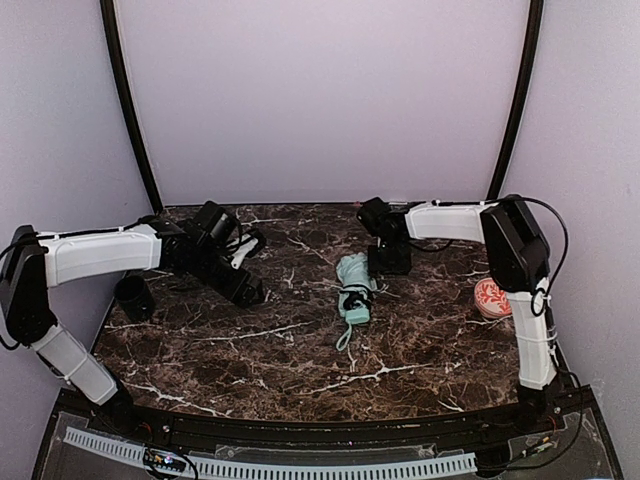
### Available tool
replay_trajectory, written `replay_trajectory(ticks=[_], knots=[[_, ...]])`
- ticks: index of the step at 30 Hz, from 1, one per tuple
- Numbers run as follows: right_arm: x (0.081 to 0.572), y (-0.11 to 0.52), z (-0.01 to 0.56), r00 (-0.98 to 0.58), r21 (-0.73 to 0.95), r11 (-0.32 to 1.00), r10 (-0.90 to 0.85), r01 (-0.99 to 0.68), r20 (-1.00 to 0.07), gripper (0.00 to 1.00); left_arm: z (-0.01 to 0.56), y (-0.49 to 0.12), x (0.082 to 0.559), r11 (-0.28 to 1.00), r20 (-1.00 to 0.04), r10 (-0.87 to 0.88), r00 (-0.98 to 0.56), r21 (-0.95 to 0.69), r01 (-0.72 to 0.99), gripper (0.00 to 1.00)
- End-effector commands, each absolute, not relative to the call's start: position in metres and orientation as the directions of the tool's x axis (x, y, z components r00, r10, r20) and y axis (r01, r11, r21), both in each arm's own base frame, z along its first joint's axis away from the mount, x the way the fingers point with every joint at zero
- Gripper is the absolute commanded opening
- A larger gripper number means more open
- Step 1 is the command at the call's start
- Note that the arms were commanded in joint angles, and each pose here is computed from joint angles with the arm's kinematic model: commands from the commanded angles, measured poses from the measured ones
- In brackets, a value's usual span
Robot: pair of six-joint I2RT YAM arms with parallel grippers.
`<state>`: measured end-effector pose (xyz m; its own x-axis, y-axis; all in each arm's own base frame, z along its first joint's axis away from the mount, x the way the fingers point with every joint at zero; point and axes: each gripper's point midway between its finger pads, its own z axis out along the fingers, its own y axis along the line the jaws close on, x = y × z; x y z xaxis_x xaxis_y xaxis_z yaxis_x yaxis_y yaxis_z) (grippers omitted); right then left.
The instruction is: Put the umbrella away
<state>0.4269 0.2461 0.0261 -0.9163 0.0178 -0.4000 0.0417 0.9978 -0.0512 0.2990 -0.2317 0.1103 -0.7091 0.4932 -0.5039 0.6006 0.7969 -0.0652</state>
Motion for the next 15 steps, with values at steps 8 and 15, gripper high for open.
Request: replay_trajectory(ticks=[8,15], knots=[[0.43,0.251,0.051,-0.892,0.001,0.999,0.042,0.046,-0.45,0.53,0.1,-0.215,0.308,0.824,-0.471,0.48,-0.74,-0.049,0.565,0.86],[0.457,0.189,0.174,-0.703,0.077,0.997,0.068,0.019,-0.708,0.86,0.129,-0.201,0.33,0.86,-0.604,0.428,-0.672,0.043,0.509,0.88]])
